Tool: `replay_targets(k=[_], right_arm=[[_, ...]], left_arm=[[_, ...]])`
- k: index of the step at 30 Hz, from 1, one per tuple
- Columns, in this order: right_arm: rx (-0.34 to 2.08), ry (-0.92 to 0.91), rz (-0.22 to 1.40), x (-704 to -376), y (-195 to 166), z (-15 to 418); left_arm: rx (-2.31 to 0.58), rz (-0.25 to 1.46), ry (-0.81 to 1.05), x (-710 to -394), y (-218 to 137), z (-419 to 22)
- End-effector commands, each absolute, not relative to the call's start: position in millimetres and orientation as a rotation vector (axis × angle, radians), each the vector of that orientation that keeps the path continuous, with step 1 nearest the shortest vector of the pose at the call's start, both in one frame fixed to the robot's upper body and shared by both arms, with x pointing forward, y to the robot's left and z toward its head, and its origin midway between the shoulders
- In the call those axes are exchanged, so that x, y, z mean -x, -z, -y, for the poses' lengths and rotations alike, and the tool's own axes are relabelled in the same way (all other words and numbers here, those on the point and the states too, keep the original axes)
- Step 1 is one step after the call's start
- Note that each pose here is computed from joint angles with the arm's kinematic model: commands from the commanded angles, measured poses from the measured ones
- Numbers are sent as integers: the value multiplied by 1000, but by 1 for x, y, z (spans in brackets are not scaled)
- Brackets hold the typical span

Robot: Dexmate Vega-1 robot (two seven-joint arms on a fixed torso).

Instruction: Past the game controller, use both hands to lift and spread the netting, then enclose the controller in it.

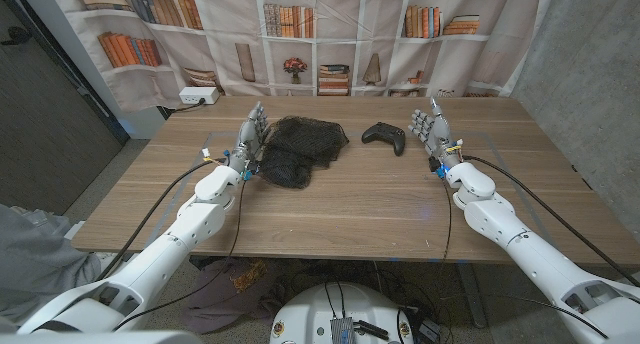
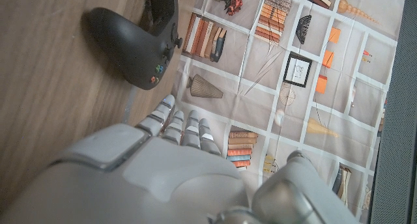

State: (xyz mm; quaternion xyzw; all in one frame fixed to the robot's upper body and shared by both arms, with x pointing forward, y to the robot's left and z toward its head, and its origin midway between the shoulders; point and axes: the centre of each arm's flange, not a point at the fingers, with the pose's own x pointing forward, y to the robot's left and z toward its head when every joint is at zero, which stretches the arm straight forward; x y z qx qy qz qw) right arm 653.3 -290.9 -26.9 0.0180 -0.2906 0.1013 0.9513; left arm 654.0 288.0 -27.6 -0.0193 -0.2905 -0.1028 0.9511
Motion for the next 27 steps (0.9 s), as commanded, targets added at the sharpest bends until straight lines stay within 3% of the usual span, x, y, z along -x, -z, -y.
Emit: replay_targets(k=[1,27], right_arm=[[-23,-208,582,-652,31,291],[78,-152,629,-640,20,280]], left_arm=[[34,589,215,-653,30,-286],[35,594,226,-642,33,-290]])
